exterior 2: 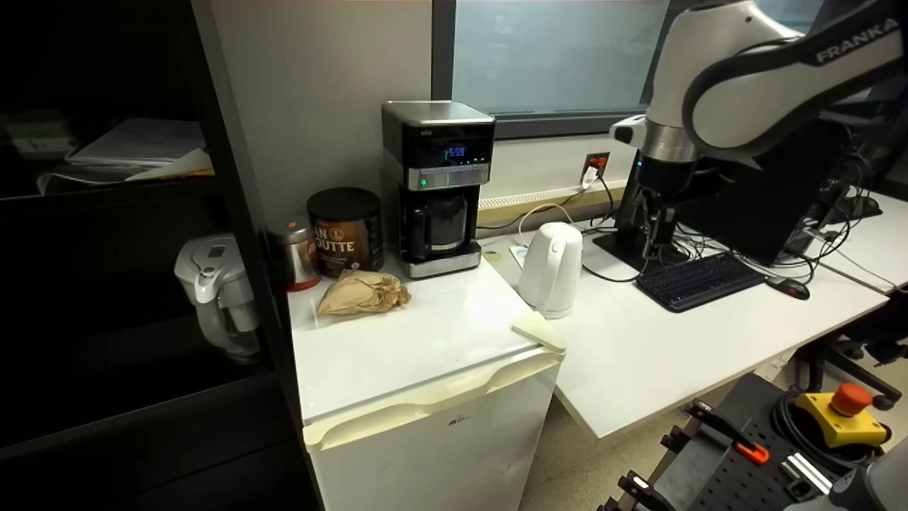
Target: Press the button on the coffee machine
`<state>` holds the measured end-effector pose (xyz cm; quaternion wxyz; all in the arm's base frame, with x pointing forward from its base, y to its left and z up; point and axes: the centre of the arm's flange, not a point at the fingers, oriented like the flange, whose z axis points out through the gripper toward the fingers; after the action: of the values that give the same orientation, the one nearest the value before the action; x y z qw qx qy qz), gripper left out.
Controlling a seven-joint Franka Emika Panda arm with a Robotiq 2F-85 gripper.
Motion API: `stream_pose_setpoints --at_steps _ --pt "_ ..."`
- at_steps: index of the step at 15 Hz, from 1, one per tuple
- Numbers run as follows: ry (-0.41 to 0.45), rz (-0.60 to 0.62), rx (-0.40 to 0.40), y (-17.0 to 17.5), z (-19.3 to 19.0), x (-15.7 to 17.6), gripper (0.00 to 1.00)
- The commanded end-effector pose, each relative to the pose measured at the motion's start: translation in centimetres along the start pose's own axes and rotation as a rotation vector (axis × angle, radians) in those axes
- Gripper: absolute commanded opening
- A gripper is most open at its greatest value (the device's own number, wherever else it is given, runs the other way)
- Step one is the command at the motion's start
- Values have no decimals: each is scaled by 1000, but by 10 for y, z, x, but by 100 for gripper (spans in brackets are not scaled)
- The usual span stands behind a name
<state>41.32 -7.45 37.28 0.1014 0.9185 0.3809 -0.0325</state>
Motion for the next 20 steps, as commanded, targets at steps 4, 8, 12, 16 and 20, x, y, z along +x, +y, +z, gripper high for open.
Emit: stream_pose_setpoints --at_steps 4,8,12,16,20 --pt "-91 -311 -115 29 12 83 100" --pt "-102 -456 -240 28 14 128 60" --pt "-94 -607 -422 21 14 157 29" --pt "-60 -705 -604 14 10 175 1" --pt "-17 -741 -707 2 3 186 1"
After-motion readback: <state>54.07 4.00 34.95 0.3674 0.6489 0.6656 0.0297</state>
